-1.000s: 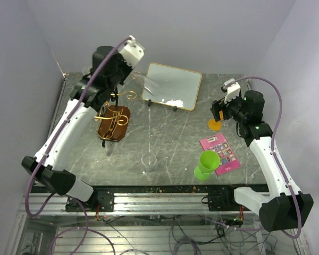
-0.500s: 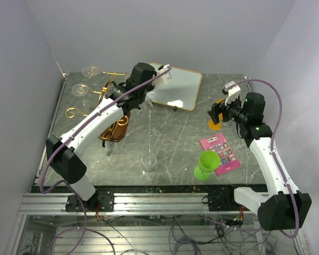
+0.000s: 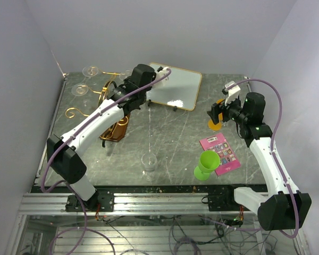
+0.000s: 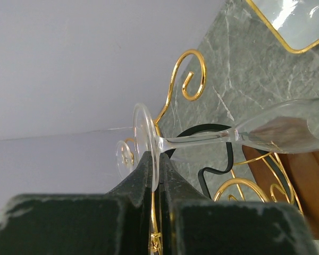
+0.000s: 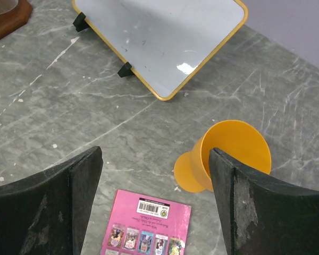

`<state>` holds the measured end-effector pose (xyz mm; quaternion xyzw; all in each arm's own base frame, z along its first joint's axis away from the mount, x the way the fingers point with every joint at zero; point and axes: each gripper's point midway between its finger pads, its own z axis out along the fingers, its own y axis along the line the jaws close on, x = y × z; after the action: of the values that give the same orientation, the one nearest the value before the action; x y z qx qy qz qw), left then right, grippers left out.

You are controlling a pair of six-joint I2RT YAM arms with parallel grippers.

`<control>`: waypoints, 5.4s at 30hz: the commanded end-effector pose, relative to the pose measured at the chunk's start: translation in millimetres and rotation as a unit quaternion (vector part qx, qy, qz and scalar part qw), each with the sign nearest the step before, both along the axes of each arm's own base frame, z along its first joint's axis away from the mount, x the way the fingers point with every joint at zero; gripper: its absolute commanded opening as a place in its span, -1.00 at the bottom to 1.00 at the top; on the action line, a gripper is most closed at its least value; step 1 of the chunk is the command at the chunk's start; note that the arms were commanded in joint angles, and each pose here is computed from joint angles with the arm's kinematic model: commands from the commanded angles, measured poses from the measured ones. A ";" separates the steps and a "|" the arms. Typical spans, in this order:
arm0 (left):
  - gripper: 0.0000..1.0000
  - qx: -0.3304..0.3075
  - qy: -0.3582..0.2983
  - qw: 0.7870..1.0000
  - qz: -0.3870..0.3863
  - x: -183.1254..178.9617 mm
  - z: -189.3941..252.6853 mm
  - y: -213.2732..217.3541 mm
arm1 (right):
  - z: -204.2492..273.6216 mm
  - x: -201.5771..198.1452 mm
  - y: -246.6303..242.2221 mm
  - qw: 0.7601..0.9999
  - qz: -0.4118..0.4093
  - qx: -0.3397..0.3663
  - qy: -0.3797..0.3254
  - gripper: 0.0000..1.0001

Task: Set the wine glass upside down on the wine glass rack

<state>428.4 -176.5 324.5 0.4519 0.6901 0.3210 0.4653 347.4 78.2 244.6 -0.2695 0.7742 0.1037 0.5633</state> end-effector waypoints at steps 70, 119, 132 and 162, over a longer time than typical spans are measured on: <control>-0.86 0.034 -0.054 0.997 0.041 67.6 15.5 -17.6 | 2.4 -1.8 3.1 1.000 0.013 0.007 -0.007 0.71; -0.86 0.039 -0.033 0.999 -0.018 30.7 11.9 -35.7 | -0.5 -1.9 3.5 1.000 0.016 0.006 -0.006 0.73; -0.68 0.031 -0.009 0.999 -0.015 32.5 -8.0 -39.0 | 0.8 -2.8 3.4 1.000 0.016 0.005 -0.009 0.73; -0.22 0.013 0.028 0.999 0.005 37.6 -22.6 -31.8 | 0.0 -2.6 3.2 1.000 0.016 0.004 -0.009 0.74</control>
<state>465.8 -206.3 283.4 0.4836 0.6938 0.3350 0.4155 344.0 83.0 239.5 -0.2784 0.7723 0.1174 0.5588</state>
